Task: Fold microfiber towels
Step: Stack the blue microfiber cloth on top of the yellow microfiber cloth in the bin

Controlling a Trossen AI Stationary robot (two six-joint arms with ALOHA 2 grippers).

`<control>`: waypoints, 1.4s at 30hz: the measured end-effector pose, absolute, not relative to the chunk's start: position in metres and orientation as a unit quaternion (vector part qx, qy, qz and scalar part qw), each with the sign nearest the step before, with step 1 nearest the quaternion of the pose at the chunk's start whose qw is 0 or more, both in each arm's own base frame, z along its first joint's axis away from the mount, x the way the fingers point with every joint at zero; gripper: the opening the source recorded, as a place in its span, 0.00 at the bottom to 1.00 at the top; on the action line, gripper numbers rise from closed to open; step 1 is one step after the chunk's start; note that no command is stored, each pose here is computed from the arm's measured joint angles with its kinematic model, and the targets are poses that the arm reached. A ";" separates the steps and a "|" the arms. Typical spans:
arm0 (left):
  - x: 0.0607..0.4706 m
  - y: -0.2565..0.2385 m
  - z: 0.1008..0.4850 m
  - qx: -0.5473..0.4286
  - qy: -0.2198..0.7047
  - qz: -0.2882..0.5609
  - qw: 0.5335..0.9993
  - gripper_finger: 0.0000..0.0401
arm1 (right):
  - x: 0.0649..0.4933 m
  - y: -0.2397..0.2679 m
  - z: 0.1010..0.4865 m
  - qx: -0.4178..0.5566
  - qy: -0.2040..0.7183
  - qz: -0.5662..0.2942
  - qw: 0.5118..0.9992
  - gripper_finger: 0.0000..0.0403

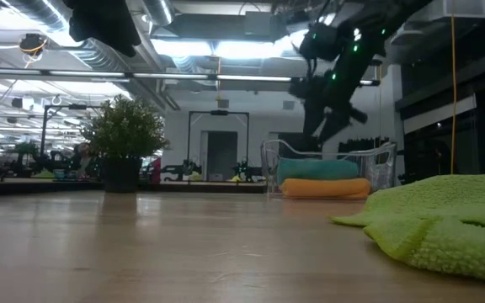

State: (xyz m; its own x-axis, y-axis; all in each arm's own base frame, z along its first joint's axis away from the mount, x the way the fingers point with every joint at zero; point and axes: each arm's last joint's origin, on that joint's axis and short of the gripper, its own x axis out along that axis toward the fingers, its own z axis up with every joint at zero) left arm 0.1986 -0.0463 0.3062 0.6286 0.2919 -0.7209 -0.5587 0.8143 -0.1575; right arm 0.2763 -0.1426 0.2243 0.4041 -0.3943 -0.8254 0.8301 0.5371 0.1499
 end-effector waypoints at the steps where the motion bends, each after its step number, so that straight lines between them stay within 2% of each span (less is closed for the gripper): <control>1: 0.199 -0.046 0.306 -0.187 0.357 0.241 0.883 0.34 | 0.278 -0.143 0.218 0.295 0.389 -0.391 0.780 0.50; 6: 0.199 -0.046 0.306 -0.188 0.356 0.241 0.883 0.34 | 0.288 -0.145 0.191 0.320 0.421 -0.390 0.754 0.50; 14: 0.199 -0.046 0.306 -0.188 0.356 0.241 0.883 0.34 | 0.292 -0.142 0.168 0.356 0.468 -0.358 0.725 0.50; 17: 0.199 -0.046 0.306 -0.187 0.356 0.241 0.883 0.34 | 0.293 -0.142 0.167 0.348 0.473 -0.351 0.729 0.50; 26: 0.198 -0.046 0.306 -0.186 0.357 0.242 0.883 0.34 | 0.295 -0.143 0.211 0.339 0.457 -0.359 0.740 0.50; 30: 0.198 -0.046 0.306 -0.177 0.359 0.238 0.885 0.34 | 0.299 -0.148 0.225 0.308 0.436 -0.394 0.748 0.50; 42: 0.198 -0.046 0.306 -0.162 0.363 0.233 0.887 0.34 | 0.317 -0.155 0.164 0.333 0.502 -0.387 0.698 0.50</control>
